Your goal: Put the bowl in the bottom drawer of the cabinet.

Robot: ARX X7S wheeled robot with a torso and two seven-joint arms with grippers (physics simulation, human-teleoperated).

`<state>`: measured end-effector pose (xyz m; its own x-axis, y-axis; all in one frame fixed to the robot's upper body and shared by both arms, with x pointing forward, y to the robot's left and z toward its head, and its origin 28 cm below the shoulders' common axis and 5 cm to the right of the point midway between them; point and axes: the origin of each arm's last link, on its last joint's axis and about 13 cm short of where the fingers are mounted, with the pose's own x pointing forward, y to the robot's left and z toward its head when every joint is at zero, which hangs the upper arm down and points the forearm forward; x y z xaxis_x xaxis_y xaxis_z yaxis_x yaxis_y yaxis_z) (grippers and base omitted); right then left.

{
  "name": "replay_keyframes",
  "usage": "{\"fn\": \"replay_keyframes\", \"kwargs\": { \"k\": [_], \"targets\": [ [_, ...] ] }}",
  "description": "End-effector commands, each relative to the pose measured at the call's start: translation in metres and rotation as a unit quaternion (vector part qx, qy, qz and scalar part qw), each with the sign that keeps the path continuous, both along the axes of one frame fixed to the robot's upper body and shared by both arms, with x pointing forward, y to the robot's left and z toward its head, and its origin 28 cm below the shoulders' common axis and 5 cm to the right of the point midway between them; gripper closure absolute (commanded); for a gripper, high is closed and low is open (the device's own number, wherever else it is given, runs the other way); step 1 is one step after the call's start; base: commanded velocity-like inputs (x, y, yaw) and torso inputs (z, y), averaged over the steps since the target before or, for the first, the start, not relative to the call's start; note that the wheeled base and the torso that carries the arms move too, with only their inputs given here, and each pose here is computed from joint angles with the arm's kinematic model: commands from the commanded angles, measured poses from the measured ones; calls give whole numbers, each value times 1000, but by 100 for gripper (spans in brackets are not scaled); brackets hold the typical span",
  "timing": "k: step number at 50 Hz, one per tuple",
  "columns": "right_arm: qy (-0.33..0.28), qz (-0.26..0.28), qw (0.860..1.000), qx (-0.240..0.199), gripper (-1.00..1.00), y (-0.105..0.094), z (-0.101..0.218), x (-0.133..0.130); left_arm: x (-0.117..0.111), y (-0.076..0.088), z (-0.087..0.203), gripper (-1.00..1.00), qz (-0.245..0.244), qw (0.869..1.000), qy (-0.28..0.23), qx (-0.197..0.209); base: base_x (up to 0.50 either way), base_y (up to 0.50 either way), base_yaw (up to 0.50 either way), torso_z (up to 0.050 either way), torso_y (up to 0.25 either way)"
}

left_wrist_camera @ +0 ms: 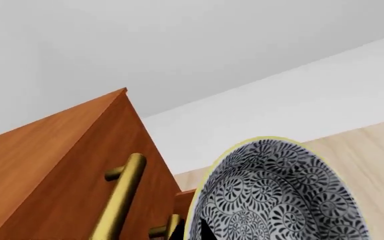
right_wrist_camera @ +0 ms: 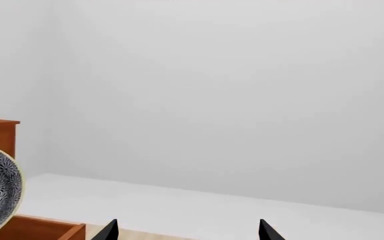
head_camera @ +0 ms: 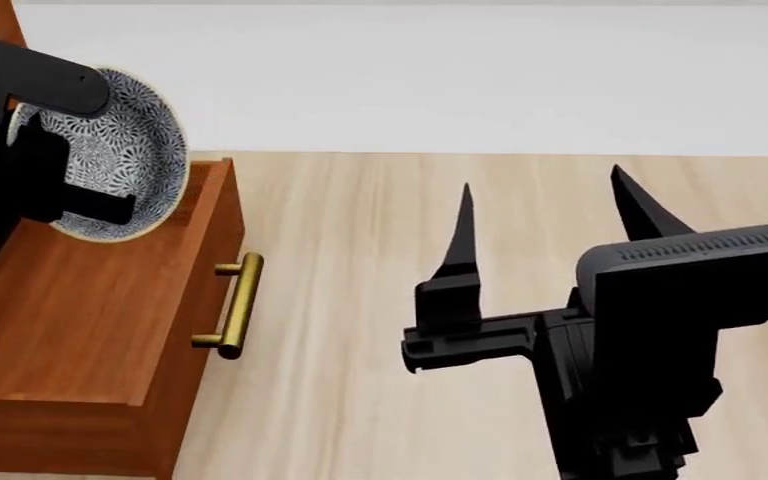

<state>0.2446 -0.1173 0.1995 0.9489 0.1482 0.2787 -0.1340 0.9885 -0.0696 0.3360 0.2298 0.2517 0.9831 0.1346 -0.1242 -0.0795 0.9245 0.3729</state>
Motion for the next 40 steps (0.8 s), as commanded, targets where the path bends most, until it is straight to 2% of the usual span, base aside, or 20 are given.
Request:
{"fn": "replay_keyframes", "kwargs": {
  "k": [1, 40],
  "targets": [
    [-1, -3, 1000, 1, -100, -1, 0, 0, 9, 5, -7, 100, 27, 999, -10, 18, 0, 0, 0, 0, 0],
    [-3, -5, 1000, 2, -100, -3, 1, -1, 33, 10, -49, 100, 57, 997, 20, 50, 0, 0, 0, 0, 1]
  ]
}}
